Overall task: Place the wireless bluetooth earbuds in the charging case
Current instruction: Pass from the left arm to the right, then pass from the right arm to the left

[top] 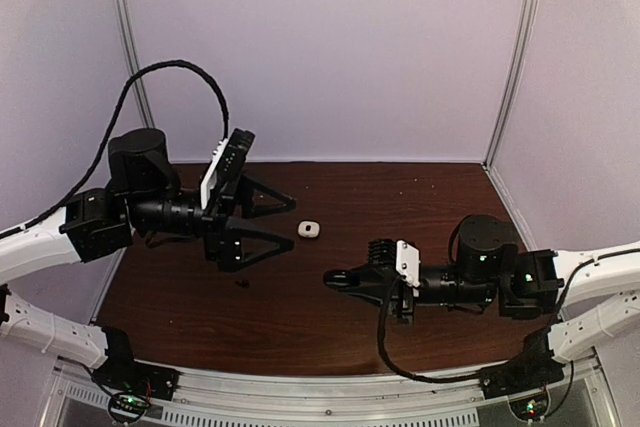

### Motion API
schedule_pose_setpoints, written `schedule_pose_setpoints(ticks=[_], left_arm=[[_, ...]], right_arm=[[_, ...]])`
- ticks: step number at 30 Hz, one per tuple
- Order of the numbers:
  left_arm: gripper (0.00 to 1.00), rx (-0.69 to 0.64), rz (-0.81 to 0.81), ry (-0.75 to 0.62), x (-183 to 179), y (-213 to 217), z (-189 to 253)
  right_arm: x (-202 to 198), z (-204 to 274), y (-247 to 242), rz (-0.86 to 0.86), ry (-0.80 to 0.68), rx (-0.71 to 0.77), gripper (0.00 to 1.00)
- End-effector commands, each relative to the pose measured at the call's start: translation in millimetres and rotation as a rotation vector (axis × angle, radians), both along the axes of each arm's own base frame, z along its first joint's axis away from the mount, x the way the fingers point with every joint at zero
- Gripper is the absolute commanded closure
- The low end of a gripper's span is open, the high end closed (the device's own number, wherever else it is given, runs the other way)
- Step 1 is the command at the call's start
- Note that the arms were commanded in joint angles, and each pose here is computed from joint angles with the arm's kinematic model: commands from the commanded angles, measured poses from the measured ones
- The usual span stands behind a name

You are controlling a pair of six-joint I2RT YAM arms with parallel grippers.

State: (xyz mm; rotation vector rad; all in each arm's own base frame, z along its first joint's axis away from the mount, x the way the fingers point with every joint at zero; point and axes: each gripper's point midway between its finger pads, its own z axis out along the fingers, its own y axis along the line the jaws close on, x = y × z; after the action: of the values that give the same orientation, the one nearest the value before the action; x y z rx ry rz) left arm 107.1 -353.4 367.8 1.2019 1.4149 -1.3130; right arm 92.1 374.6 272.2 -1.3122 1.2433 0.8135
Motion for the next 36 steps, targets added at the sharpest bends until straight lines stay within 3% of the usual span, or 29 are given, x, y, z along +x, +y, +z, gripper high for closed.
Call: schedule_pose_setpoints(ticks=[1, 9, 29, 32, 36], left_arm=[[0.20, 0.132, 0.084, -0.135, 7.7, -1.9, -34.0], [0.50, 0.262, 0.071, -0.171, 3.5, -26.2, -68.7], [0.59, 0.270, -0.010, -0.149, -3.3, -49.9, -85.8], [0.65, 0.264, -0.019, -0.148, -4.2, -51.7, -84.7], [0.79, 0.258, -0.027, -0.149, -5.4, -51.7, -84.0]], right_arm=[[14.9, 13.7, -4.1, -0.039, 0.111, 0.040, 0.92], [29.3, 5.7, -1.8, -0.020, 0.202, 0.037, 0.92], [20.2, -9.0, 13.6, 0.063, 0.252, 0.015, 0.91], [20.6, -9.7, 13.9, 0.061, 0.248, 0.010, 0.91], [21.2, -9.5, 13.8, 0.059, 0.247, 0.013, 0.89]])
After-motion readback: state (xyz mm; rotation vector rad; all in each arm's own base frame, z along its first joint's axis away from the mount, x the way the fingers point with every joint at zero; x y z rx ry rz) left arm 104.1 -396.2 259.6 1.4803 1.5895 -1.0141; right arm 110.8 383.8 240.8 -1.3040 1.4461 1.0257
